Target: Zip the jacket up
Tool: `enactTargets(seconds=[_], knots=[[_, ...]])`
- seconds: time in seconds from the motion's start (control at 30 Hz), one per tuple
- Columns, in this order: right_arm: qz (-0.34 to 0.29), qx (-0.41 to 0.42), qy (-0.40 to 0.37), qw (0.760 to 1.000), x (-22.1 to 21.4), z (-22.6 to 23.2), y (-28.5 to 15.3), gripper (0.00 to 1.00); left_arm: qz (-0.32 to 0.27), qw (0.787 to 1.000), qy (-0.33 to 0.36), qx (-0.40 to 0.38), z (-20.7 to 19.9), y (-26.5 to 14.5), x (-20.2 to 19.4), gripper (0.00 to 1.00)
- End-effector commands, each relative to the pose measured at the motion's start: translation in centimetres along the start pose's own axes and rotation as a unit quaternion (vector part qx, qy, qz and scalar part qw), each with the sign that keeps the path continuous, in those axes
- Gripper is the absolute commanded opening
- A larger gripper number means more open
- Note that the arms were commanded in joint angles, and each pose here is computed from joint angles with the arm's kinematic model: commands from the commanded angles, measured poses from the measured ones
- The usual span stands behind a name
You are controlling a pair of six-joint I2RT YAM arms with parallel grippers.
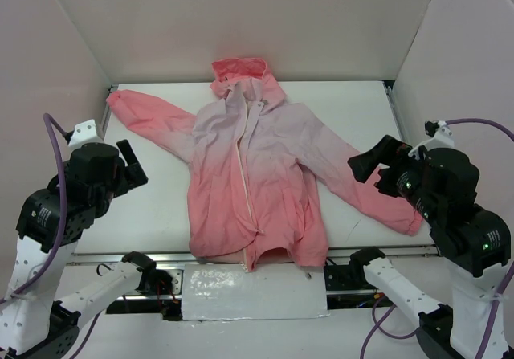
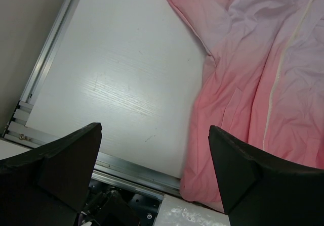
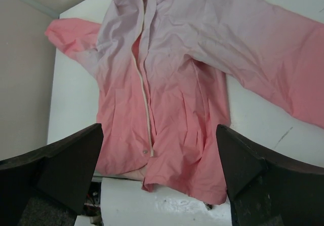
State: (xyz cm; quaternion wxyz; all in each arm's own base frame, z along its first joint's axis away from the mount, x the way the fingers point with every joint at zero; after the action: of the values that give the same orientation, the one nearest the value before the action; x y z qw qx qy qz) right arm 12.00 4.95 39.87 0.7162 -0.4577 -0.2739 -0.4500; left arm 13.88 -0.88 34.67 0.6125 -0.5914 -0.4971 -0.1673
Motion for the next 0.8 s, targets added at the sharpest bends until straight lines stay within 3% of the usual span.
enactTargets(seconds=[0.0, 0.13, 0.27, 0.33, 0.4, 0.43, 0.53, 0.67, 0.77], knots=[[-0.024, 0.058, -0.016, 0.998, 0.8, 1.4, -0.5, 1.0, -0.023, 1.0, -0.018, -0.011, -0.1, -0.6, 1.0, 0.99], [0.013, 0.088, -0.042, 0.995, -0.3, 2.0, 0.7, 1.0, -0.014, 0.999, -0.01, -0.038, -0.7, -0.7, 0.7, 0.99], [0.163, 0.103, -0.051, 0.98, -4.0, 3.0, 4.5, 1.0, 0.02, 0.995, -0.001, -0.098, -2.7, -0.4, -0.2, 0.99], [0.22, 0.11, -0.053, 0.968, -7.1, 3.4, 6.0, 1.0, 0.053, 0.989, -0.006, -0.136, -4.0, -0.2, -1.3, 0.99], [0.237, 0.1, -0.057, 0.965, -9.1, 3.6, 7.4, 0.99, 0.087, 0.984, -0.007, -0.155, -5.0, 0.7, -2.9, 0.99], [0.282, 0.093, -0.065, 0.953, -12.1, 3.8, 8.1, 0.99, 0.117, 0.979, -0.013, -0.169, -5.6, 1.2, -4.2, 0.99], [0.326, 0.065, -0.067, 0.941, -16.7, 4.0, 9.4, 0.96, 0.161, 0.968, -0.026, -0.192, -6.4, 1.8, -6.3, 0.98], [0.379, 0.087, -0.067, 0.919, -22.5, 6.0, 10.1, 0.93, 0.235, 0.943, -0.041, -0.234, -7.7, 2.8, -10.1, 0.95], [0.412, 0.072, -0.072, 0.906, -26.4, 6.1, 10.8, 0.92, 0.259, 0.931, -0.052, -0.252, -8.1, 3.0, -11.4, 0.95]])
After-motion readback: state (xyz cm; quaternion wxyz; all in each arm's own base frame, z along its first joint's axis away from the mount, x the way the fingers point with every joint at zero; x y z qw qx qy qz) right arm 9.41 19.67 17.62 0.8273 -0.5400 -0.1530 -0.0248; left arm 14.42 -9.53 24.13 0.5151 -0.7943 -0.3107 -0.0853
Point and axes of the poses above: each gripper's point midway between its finger pads, its own y axis out along the fingers, its own z axis along the line the jaws close on, x = y × z, the point moved 5 cm from there along -y, back along the fingers, and after that the axes turned 4 degrees about -y, right-handed, at the moved point
